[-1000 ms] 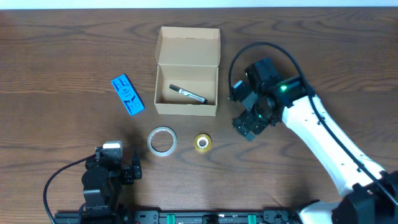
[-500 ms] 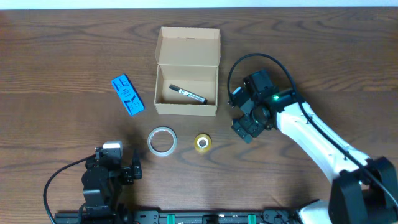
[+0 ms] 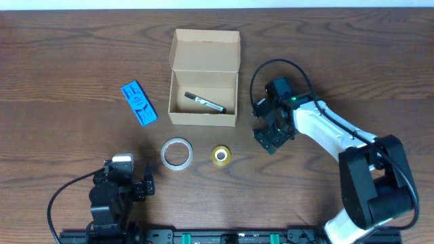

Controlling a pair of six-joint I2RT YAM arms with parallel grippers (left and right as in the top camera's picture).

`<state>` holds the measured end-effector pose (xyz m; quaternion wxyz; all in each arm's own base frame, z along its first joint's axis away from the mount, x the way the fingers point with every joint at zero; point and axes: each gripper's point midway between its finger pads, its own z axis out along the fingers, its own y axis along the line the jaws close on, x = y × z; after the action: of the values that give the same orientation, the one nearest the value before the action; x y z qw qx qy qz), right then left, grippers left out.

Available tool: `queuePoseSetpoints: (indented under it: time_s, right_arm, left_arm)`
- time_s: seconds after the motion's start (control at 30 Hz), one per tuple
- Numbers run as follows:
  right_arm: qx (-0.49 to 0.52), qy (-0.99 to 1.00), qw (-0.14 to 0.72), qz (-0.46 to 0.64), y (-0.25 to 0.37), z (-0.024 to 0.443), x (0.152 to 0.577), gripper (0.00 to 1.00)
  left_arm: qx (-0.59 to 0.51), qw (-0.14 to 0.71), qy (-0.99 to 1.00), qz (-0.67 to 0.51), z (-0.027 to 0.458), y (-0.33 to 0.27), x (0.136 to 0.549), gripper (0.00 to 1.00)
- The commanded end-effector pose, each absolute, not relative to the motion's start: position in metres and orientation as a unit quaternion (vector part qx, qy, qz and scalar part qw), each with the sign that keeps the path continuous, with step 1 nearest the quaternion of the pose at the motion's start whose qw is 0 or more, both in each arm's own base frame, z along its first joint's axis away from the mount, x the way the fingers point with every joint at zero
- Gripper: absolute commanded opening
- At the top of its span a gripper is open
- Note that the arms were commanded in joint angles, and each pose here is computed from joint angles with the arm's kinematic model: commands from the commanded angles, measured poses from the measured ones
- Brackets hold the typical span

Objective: Pack container
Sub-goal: 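Move the right gripper to the yellow highlighter and grasp it, then lift the highlighter with the right gripper and release it into the box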

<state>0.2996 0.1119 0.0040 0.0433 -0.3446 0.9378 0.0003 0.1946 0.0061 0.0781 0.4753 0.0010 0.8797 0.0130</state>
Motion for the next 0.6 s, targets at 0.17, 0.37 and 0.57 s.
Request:
queuePoseSetpoints:
  time_s: [0.17,0.37,0.57]
  right_arm:
    - [-0.345,0.937,0.051,-0.001,0.112,0.001,0.305,0.86]
    - [-0.341,0.939,0.044,0.010,0.114,-0.001,0.300,0.86]
    - [-0.332,0.943,0.029,0.019,0.114,-0.007,0.293,0.77]
  left_arm:
    - [0.002,0.474,0.880,0.017,0.076,0.008,0.194,0.95]
    - [0.002,0.474,0.880,0.017,0.076,0.008,0.194,0.95]
    - [0.002,0.474,0.880,0.017,0.076,0.008,0.194,0.95]
